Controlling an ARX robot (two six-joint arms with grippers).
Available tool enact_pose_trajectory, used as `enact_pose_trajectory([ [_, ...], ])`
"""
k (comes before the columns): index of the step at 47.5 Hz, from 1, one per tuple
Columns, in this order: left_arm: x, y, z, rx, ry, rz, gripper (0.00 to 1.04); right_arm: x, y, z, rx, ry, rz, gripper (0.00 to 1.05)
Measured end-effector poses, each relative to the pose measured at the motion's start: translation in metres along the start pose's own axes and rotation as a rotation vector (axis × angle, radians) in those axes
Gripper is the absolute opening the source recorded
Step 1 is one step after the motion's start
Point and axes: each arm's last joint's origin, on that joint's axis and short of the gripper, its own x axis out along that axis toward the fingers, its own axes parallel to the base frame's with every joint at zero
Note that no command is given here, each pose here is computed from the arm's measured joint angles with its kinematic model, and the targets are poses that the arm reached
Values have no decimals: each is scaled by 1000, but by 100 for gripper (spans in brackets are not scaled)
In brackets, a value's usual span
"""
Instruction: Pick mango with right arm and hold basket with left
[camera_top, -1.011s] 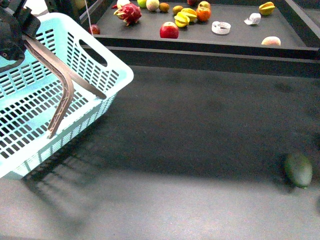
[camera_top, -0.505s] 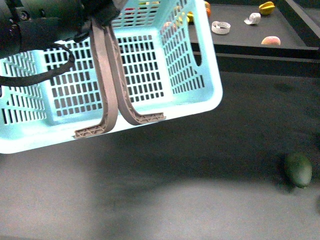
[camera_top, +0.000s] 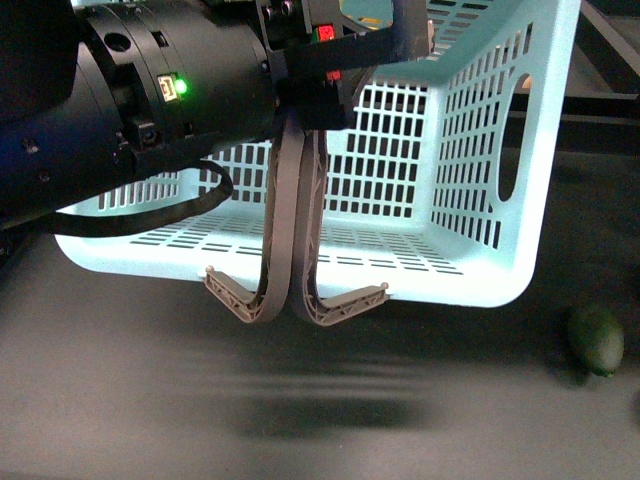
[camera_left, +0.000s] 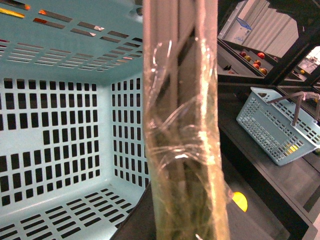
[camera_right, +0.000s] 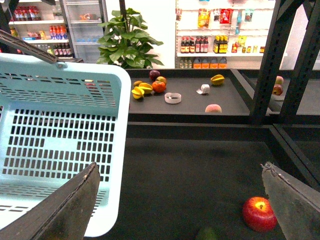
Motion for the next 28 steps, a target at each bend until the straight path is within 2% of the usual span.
enact_pose_trajectory([
  [28,-10,2,-10,23,17,-25,9,0,0,0,0,0,0,97],
])
